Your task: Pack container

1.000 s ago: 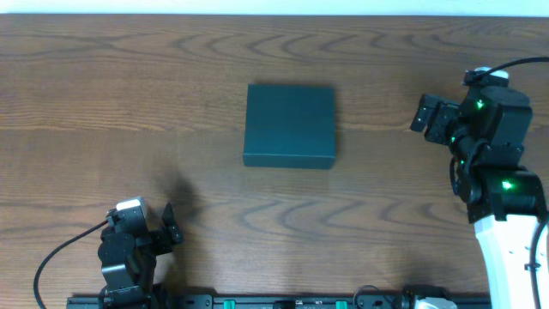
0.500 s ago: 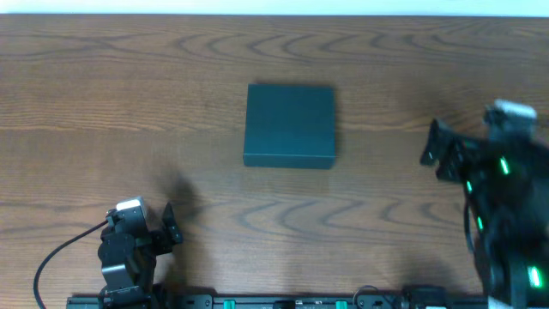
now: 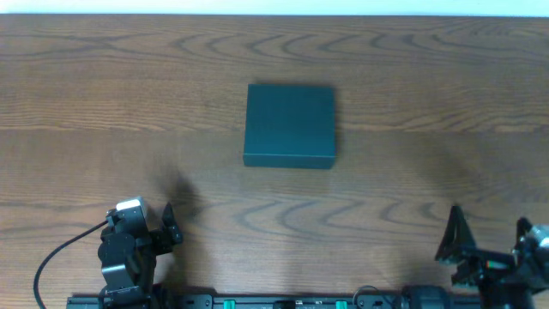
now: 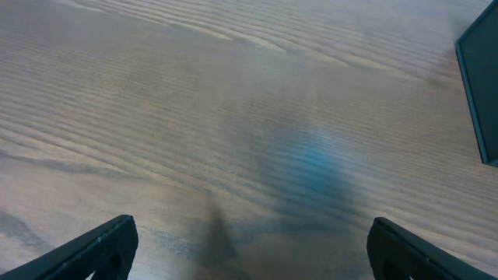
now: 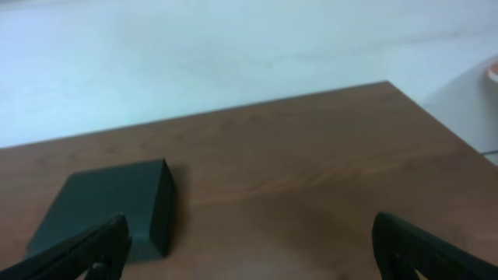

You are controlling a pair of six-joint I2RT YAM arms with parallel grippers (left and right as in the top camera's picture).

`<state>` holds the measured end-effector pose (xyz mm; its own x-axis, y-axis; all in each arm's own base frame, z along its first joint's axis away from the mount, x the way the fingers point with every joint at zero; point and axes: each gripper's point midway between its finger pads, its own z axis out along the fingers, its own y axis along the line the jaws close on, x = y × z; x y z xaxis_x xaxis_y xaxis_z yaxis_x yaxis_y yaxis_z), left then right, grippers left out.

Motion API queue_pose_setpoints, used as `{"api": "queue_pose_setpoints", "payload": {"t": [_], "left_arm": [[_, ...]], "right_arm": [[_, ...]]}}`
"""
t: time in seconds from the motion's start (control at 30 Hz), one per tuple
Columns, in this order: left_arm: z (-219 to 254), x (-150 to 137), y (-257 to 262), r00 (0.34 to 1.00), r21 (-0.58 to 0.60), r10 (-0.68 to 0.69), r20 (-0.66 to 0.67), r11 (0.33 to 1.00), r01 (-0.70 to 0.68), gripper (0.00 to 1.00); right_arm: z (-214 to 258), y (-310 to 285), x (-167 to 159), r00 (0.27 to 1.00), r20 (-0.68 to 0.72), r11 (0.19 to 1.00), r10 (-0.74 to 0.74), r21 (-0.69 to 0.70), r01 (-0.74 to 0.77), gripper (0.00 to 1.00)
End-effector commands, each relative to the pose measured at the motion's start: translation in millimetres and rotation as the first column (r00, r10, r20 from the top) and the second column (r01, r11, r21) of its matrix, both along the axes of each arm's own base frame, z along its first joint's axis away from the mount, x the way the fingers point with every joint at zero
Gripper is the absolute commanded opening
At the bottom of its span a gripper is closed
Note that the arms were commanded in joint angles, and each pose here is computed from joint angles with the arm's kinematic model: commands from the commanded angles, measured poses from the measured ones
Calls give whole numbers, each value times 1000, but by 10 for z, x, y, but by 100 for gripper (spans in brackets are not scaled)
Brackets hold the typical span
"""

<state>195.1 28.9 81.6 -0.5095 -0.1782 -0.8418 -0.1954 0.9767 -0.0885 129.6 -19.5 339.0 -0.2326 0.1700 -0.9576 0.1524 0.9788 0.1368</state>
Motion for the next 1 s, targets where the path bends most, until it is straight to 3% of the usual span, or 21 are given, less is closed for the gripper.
{"api": "queue_pose_setpoints", "payload": {"t": [0.0, 0.33, 0.6, 0.8, 0.97], "left_arm": [[-14, -1, -9, 1000, -12, 1, 1, 1000, -1, 95], [-14, -1, -8, 1000, -11, 2, 1, 1000, -2, 95], [-14, -1, -7, 1000, -12, 2, 1, 1000, -2, 95], [-14, -1, -8, 1000, -12, 2, 1, 1000, -2, 95], [-14, -1, -8, 1000, -11, 2, 1, 1000, -2, 95]], "right_arm": [[-142, -4, -63, 1000, -3, 1000, 2, -10, -2, 99], [-990, 85, 221, 1000, -17, 992, 19, 123, -17, 99], [-1773, 91, 493, 986, -169, 982, 2, 186, 29, 99], [-2432, 91, 517, 949, -313, 957, -28, 266, 115, 99], [-2705, 90, 510, 930, -367, 953, -32, 269, 139, 99]]}}
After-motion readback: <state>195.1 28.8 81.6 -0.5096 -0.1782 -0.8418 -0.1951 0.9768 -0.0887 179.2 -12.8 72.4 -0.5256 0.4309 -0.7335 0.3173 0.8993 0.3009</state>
